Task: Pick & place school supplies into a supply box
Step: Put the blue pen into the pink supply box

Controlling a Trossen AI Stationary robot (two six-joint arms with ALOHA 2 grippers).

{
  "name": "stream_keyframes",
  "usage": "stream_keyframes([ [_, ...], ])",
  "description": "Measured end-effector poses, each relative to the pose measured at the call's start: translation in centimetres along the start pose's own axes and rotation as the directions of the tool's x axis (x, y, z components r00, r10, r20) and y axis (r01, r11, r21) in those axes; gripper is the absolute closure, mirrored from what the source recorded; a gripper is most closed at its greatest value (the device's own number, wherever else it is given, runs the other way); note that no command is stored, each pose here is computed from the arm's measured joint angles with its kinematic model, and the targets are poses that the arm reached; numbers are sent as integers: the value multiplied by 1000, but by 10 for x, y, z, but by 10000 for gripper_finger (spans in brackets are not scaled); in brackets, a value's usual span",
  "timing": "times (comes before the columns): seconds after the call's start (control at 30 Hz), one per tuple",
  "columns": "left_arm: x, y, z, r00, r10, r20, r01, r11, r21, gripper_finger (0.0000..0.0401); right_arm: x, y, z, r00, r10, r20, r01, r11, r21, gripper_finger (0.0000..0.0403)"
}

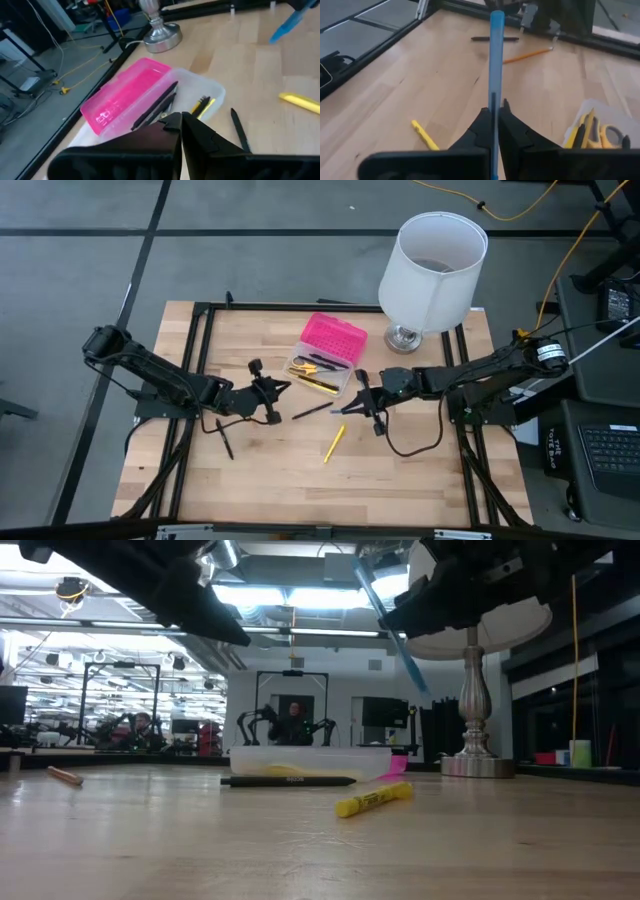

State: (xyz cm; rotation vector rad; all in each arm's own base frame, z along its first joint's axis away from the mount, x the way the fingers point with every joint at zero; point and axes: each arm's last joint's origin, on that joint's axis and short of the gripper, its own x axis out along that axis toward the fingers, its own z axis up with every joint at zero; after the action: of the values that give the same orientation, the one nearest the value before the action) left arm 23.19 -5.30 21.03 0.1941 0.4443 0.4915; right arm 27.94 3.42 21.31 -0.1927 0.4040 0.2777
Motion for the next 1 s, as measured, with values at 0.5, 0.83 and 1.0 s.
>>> stream_keyframes([
  [0.5,-1,-7,-1,971,-239,-25,239,971,-5,396,0,0,3,1000,-3,30,3,1000,13,387],
  [0.83,-2,-10,-1,938,-344,-36,344,939,-8,400,0,0,3,1000,-3,28,3,1000,8,387],
  [1.0,-2,-10,-1,939,-343,-35,343,939,-8,396,0,0,4,999,-8,44,9,1000,-20,387],
])
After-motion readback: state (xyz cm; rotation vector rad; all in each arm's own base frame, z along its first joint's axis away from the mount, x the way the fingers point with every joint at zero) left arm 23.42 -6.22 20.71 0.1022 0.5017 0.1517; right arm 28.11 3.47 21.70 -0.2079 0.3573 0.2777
